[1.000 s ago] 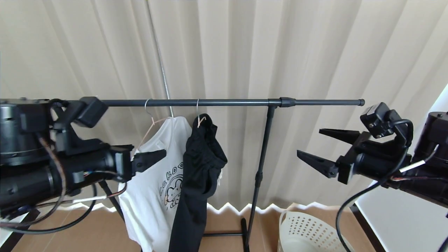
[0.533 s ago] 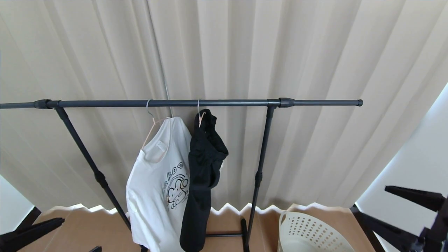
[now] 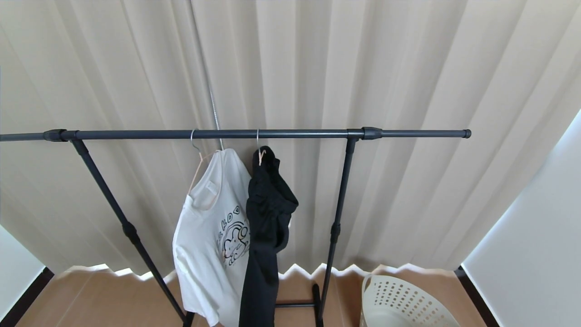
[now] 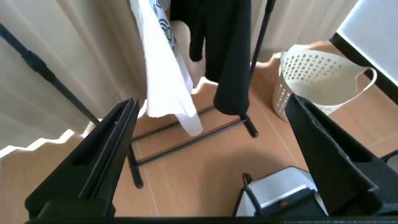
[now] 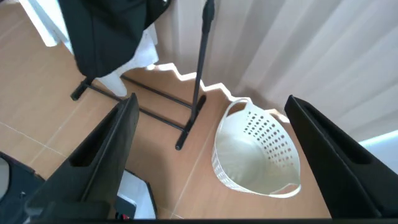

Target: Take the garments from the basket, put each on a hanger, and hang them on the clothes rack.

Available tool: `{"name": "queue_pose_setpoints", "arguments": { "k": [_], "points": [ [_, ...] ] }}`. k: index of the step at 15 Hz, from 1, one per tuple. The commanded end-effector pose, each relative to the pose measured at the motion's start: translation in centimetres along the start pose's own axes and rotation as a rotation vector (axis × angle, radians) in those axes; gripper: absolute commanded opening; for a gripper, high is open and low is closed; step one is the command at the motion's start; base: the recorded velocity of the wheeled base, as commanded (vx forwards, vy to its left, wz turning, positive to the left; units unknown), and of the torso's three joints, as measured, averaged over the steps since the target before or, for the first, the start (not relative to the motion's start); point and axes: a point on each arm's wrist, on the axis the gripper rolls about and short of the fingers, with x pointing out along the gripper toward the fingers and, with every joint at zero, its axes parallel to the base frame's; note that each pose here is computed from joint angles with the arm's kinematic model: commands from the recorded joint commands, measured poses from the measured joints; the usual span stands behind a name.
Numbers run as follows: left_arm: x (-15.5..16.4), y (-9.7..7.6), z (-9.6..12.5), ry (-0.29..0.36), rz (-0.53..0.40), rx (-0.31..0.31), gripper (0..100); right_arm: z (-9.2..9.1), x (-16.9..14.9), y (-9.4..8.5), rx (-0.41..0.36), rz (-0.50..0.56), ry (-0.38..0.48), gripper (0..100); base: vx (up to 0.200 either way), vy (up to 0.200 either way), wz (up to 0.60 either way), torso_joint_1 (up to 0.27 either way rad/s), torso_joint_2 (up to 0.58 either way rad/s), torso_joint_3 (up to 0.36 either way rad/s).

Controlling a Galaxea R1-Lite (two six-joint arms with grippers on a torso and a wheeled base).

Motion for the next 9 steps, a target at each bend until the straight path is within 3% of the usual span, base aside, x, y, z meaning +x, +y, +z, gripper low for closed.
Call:
{"name": "queue_pose_setpoints", "arguments": {
  "k": [1, 5, 9],
  "points": [
    [-0.4, -0.2, -0.2, -0.045, 0.112, -0.021, 100, -0.8, -1.2, 0.2, 0.001, -0.065, -0.132, 100, 0.000, 0.000, 0.00, 0.000, 0.00, 0.000],
    [-1.6, -0.8, -0.8, -0.200, 0.262, -0.006, 100, -1.2, -2.0, 0.5, 0.026, -0.206, -0.234, 100, 0.000, 0.000, 0.00, 0.000, 0.00, 0.000],
    [-1.4, -0.7, -0.9, -0.240, 0.290, -0.066, 100, -1.4, -2.5, 0.9, 0.037, -0.300, -0.331, 100, 0.000, 0.000, 0.00, 0.000, 0.00, 0.000]
  ]
}}
